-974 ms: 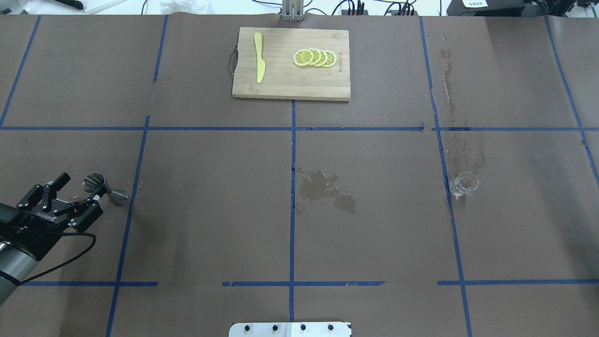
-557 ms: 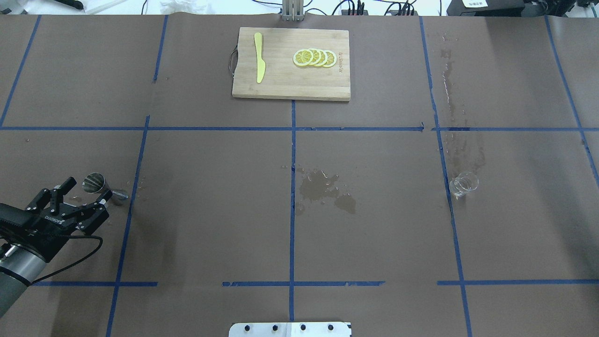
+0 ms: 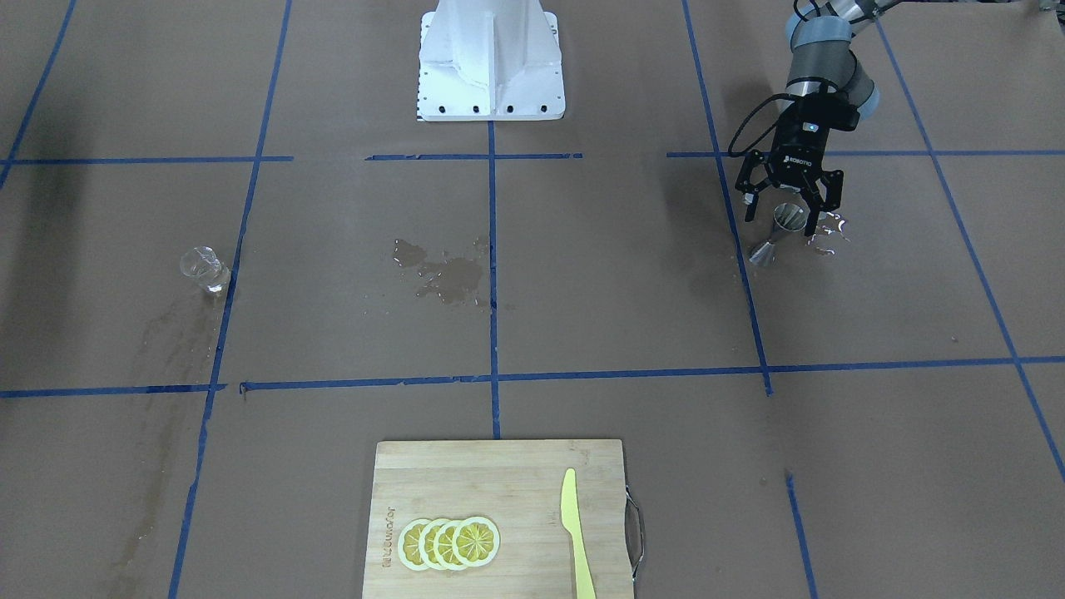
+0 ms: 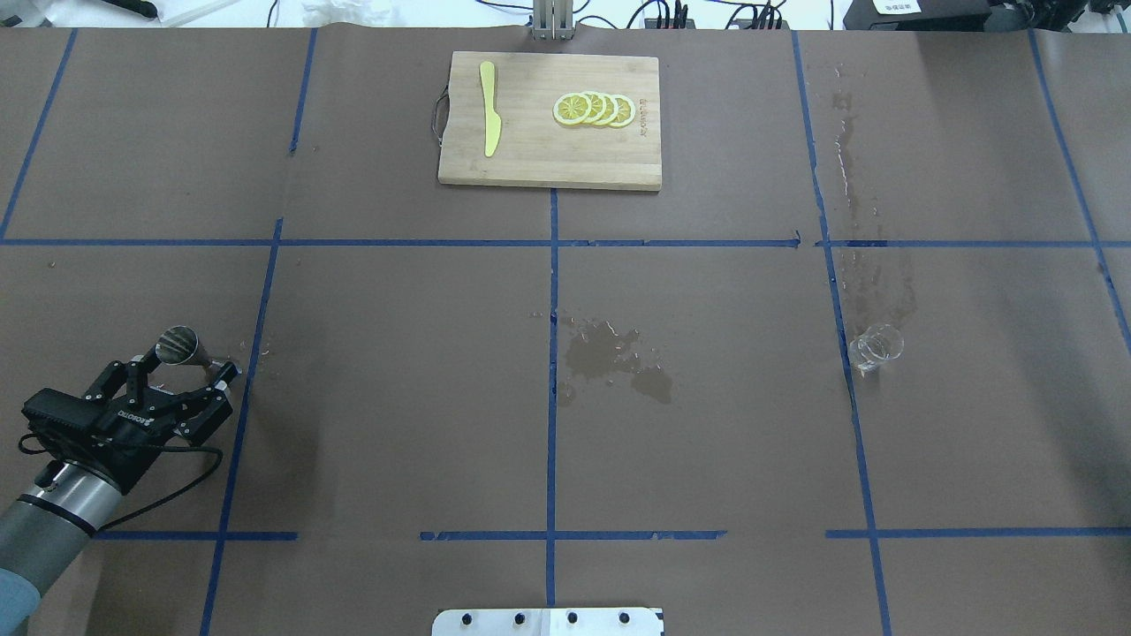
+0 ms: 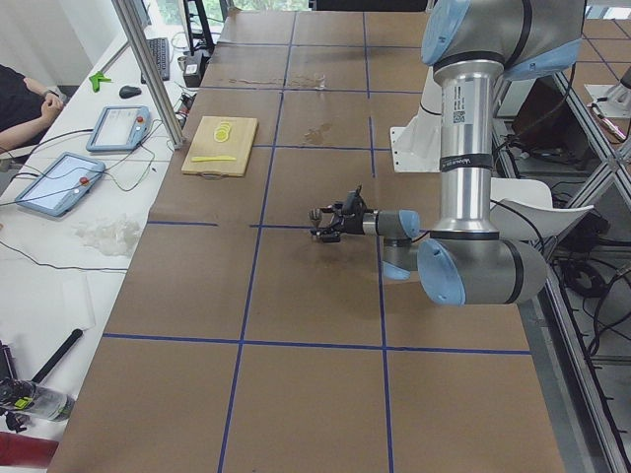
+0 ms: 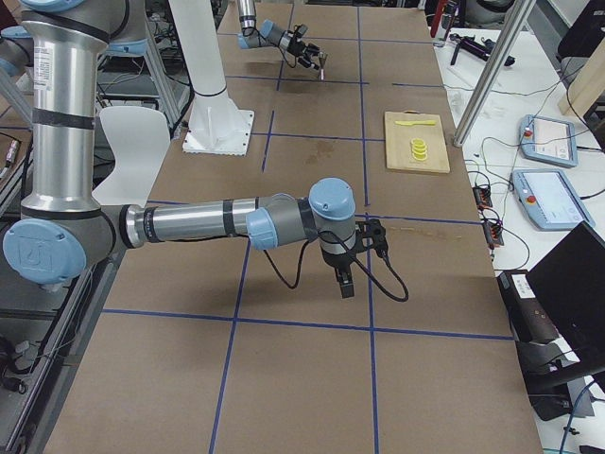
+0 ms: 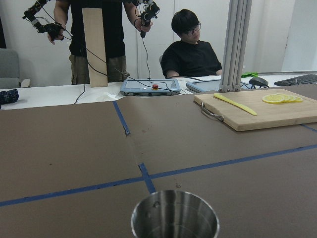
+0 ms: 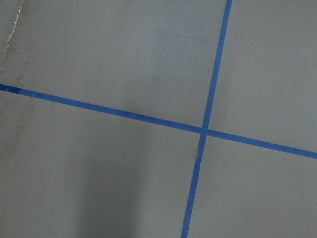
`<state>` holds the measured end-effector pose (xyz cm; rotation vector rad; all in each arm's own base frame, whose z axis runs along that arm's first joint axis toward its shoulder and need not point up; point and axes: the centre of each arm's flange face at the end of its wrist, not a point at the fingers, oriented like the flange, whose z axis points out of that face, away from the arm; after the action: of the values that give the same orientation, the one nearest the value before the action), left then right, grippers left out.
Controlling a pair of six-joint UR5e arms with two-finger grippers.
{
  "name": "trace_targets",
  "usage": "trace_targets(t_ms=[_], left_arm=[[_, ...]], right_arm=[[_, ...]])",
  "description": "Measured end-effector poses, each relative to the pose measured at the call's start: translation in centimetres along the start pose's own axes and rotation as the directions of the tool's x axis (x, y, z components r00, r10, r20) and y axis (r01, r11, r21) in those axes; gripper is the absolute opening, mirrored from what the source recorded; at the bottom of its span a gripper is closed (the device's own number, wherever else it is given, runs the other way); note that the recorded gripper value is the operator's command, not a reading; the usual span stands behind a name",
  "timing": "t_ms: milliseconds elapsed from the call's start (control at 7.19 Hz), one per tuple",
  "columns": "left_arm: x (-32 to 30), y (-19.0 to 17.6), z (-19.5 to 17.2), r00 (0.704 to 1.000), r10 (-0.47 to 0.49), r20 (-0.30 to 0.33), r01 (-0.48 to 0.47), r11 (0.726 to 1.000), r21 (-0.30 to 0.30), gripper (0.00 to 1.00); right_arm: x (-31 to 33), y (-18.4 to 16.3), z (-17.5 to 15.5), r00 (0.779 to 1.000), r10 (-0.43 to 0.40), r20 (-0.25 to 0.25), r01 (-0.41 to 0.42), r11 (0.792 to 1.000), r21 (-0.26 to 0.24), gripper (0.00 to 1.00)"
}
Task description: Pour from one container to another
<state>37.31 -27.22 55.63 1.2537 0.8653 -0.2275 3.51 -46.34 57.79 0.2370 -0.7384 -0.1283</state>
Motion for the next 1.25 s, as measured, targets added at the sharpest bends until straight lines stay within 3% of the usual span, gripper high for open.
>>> trace_targets(t_ms=[139, 417, 557, 1252], left_arm=[[-0.1, 0.3, 0.1, 1.0, 0.007, 0.002, -0.007, 1.0, -0.003, 0.94], [-0.4, 0.8, 0.2, 1.0, 0.016, 0.005, -0.016, 1.0, -0.009, 0.79], [-0.5, 1.0, 0.2, 1.0, 0.019, 0.005, -0.019, 1.0, -0.011, 0.63], [-0.7, 1.4, 0.3, 1.0, 0.026, 0.006, -0.026, 0.999, -0.018, 0.61]], right_arm=[[0.0, 0.0, 0.0, 1.0, 0.0, 0.0, 0.0, 1.0, 0.0, 1.0], [0.0, -0.1, 0.0, 1.0, -0.001, -0.001, 0.001, 1.0, 0.001, 1.0], [0.0, -0.1, 0.0, 1.0, -0.001, -0.001, 0.001, 1.0, 0.001, 1.0], [0.0, -0.1, 0.0, 1.0, -0.001, -0.001, 0.001, 1.0, 0.001, 1.0]])
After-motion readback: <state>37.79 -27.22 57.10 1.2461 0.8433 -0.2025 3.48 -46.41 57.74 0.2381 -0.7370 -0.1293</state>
